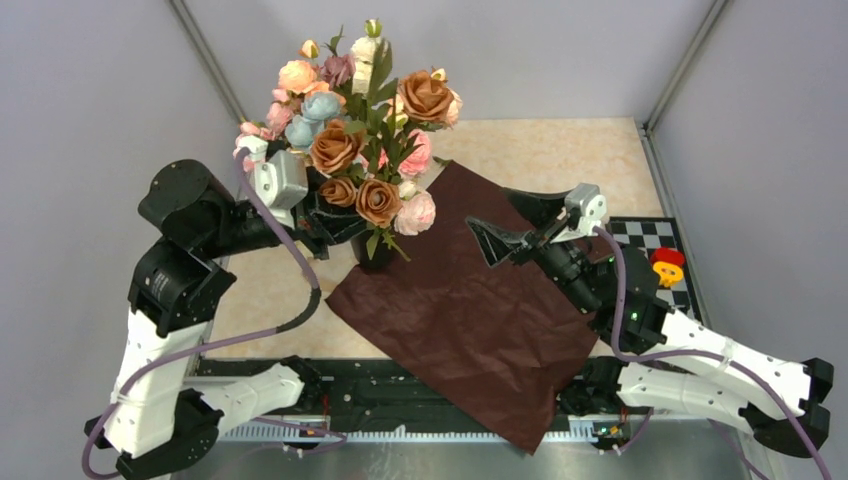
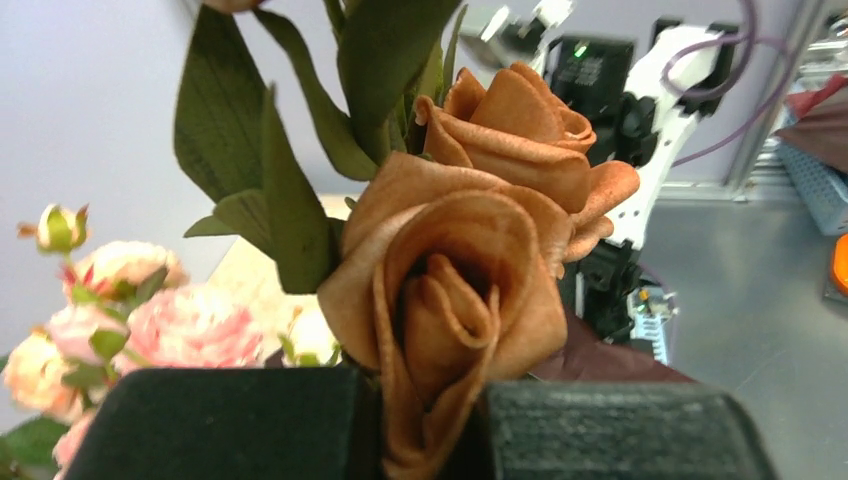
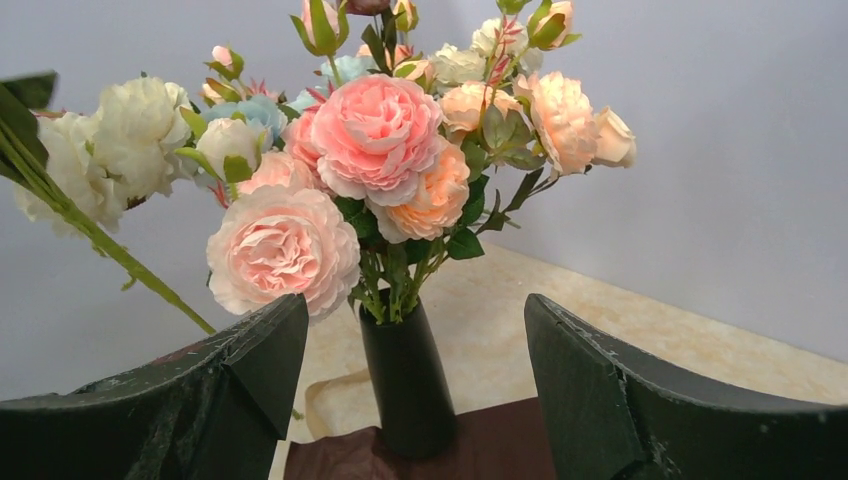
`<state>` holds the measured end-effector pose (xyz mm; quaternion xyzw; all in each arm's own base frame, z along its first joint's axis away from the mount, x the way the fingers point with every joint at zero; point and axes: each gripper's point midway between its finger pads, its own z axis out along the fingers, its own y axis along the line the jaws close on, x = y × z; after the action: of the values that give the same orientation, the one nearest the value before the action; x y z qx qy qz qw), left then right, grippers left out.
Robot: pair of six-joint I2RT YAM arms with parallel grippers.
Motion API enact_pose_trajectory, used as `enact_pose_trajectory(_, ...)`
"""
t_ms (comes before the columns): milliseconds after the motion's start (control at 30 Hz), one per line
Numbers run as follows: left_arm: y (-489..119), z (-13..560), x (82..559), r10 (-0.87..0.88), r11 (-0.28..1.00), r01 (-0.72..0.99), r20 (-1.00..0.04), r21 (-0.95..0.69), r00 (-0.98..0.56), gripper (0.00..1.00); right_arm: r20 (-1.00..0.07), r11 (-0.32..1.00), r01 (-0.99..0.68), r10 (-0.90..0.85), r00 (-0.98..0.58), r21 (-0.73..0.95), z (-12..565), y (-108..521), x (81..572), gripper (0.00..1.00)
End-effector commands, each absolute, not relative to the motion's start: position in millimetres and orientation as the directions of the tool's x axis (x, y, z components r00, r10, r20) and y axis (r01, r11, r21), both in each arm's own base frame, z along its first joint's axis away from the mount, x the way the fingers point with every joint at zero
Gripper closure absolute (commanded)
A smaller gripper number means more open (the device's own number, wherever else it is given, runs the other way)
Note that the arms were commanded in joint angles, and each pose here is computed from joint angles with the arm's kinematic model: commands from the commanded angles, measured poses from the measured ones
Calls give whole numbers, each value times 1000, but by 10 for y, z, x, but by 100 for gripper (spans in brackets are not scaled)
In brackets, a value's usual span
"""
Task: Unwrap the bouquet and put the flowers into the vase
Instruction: Insert the fake flower into the vase.
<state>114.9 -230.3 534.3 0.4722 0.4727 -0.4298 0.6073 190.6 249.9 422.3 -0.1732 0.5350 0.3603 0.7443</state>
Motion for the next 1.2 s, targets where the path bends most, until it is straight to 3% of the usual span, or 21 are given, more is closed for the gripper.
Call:
enact_pose_trajectory(0, -2131, 5091, 1333, 67, 309, 925, -976, 219, 208, 100, -913, 696, -704, 365, 184, 137, 4268, 2430, 1912, 19)
enact_pose_trajectory(267, -1926, 4936, 1499, 30, 473, 787, -900, 397, 436, 100, -914, 682, -718, 369, 171, 140, 4236, 2496, 1909, 19)
enact_pose_trajectory(833, -1757, 5167, 1683, 87, 585, 641, -824, 497, 560, 100, -923, 684, -719, 347, 169, 125, 4173, 2553, 1932, 19)
enact_pose_trajectory(1167, -1738, 4915, 1859, 109, 633, 618, -844, 466, 525, 100, -927, 679, -724, 339, 162, 121, 4132, 2610, 1947, 19)
